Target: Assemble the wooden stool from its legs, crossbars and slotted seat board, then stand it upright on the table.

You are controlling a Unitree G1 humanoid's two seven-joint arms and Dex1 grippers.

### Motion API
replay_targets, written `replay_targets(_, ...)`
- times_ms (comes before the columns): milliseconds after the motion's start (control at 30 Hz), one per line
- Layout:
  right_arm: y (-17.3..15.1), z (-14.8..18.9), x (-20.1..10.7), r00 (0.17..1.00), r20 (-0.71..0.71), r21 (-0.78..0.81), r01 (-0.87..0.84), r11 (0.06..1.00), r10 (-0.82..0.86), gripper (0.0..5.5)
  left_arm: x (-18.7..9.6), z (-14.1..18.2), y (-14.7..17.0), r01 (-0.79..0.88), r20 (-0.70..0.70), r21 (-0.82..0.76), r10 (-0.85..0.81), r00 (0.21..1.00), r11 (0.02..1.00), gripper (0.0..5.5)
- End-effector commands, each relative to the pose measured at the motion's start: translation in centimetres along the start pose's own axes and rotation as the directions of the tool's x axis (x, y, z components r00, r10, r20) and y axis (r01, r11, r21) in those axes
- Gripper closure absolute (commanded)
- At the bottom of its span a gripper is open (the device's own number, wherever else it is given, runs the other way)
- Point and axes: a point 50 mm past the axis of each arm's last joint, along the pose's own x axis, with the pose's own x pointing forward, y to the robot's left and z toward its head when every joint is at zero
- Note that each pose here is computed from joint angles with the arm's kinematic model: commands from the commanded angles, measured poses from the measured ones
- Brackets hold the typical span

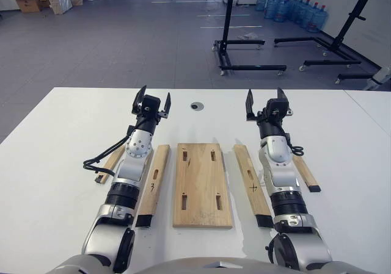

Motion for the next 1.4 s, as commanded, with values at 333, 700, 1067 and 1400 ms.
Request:
replay_targets(333, 1.2, 0.3, 0.0, 0.994, -0.003, 0.103, -0.110, 0.989, 0.111, 1.21, -1.0, -0.1, 0.0, -0.080, 0.013, -0.180, 0.083, 0.996, 0.980, 1.57)
replay_targets(700, 1.4, 0.0, 0.1, 0.991, -0.041, 0.116, -0.124, 0.986, 0.129, 1.21, -1.8, -0.1, -0.6, -0.077, 0.029, -0.140, 0.082, 0.996, 0.987, 1.57)
replay_targets(1067, 2.0, 0.1, 0.8, 0.989, -0.032, 0.113, -0.137, 0.984, 0.142, 1.21, -1.9, -0.5, -0.6, -0.085, 0.006, -0.087, 0.085, 0.996, 0.993, 1.57)
replay_targets(1400, 1.9, -0.1, 1.3, 0.991, -0.042, 0.108, -0.123, 0.987, 0.128, 1.21, -1.2, -0.6, -0.6, -0.106, -0.015, -0.071, 0.105, 0.994, 0.992, 1.57)
